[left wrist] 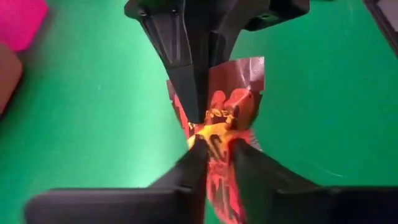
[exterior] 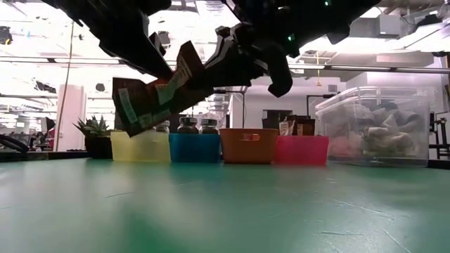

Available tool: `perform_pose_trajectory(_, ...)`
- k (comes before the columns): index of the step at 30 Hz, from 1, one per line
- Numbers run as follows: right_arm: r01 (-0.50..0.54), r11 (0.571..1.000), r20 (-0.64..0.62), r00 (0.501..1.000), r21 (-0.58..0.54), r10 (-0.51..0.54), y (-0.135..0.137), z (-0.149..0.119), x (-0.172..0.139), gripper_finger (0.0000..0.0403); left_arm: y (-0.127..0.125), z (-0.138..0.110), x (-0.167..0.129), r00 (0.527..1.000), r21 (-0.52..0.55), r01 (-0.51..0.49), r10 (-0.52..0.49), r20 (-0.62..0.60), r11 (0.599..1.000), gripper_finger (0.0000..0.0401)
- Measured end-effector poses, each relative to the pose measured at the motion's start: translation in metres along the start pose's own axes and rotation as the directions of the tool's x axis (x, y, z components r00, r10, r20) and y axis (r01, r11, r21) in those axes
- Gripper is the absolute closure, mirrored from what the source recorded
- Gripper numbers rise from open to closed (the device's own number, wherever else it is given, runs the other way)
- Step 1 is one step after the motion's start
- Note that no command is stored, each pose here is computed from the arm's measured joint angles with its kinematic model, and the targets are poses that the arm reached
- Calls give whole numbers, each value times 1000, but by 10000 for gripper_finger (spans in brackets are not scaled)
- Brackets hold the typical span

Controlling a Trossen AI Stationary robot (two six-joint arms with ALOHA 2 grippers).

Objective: Sort spices by type
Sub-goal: Put the orange seasoning pack into the pink bin

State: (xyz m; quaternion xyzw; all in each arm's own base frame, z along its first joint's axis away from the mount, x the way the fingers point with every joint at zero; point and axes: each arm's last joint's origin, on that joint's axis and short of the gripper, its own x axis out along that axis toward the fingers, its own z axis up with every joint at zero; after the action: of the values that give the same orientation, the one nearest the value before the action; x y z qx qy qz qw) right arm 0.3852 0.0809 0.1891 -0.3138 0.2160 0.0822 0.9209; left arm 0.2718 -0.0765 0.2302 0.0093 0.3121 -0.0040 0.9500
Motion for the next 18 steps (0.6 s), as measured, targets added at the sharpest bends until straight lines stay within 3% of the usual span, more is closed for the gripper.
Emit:
perform_pose_trajectory(6, -15, 997, -73, 997, 71, 20, -9, -8, -3, 388, 5, -3, -2, 988, 1, -142, 142, -52, 990, 229)
perform_pose_trajectory(9, -43, 993, -169, 984, 109, 61, -17, -10, -10, 386, 8, -2, -9, 972, -6, -222, 221, -77, 975, 195)
perform_pose_trajectory(18, -4, 976, -385, 918, 218, 90, -65, -12, -47, 386, 7, 4, -30, 962, -3, -273, 272, -15, 962, 188)
